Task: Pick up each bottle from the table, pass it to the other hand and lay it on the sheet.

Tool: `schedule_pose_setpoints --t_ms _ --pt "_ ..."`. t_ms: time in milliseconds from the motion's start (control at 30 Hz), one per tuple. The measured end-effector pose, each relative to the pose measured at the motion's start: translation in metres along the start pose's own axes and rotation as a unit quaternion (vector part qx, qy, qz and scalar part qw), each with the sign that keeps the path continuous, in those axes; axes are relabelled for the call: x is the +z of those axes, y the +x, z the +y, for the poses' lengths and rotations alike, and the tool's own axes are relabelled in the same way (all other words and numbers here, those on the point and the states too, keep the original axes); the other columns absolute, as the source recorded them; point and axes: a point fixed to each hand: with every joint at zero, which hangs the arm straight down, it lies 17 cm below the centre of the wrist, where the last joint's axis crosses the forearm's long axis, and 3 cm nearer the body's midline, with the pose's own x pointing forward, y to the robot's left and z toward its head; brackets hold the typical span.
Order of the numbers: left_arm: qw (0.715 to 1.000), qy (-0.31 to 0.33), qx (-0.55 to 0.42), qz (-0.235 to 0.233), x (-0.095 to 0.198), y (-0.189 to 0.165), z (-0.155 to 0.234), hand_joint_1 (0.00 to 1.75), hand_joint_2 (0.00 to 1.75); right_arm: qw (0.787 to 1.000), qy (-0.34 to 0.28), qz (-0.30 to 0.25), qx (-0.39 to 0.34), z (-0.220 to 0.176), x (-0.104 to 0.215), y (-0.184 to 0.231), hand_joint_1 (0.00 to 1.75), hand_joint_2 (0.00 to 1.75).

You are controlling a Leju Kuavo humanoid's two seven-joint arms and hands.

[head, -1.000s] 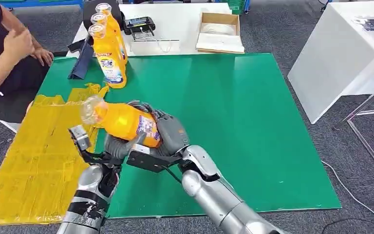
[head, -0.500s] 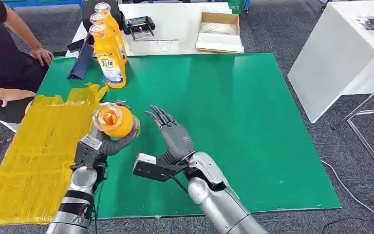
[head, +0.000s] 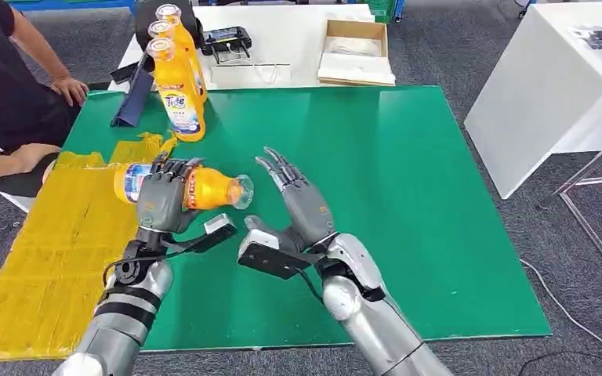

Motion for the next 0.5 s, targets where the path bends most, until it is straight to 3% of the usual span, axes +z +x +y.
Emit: schedule_pose_setpoints --t_ms 167,333,500 --pt "0.997 -0.070 -0.040 -0.003 -0.005 0.007 -0.042 1.75 1.75 1.000 -0.005 0.015 0.009 -0.018 0.007 -0.023 0.00 0.00" --pt "0.985 -0.158 -0.060 0.016 0.009 -0.007 -0.085 1.75 1.75 1.000 -0.003 0.019 0.019 -0.024 0.011 -0.031 0.00 0.00" --pt "0.980 -0.186 -0.072 0.015 0.013 -0.018 -0.097 1.75 1.75 0.999 -0.003 0.022 0.024 -0.027 0.014 -0.037 0.00 0.00"
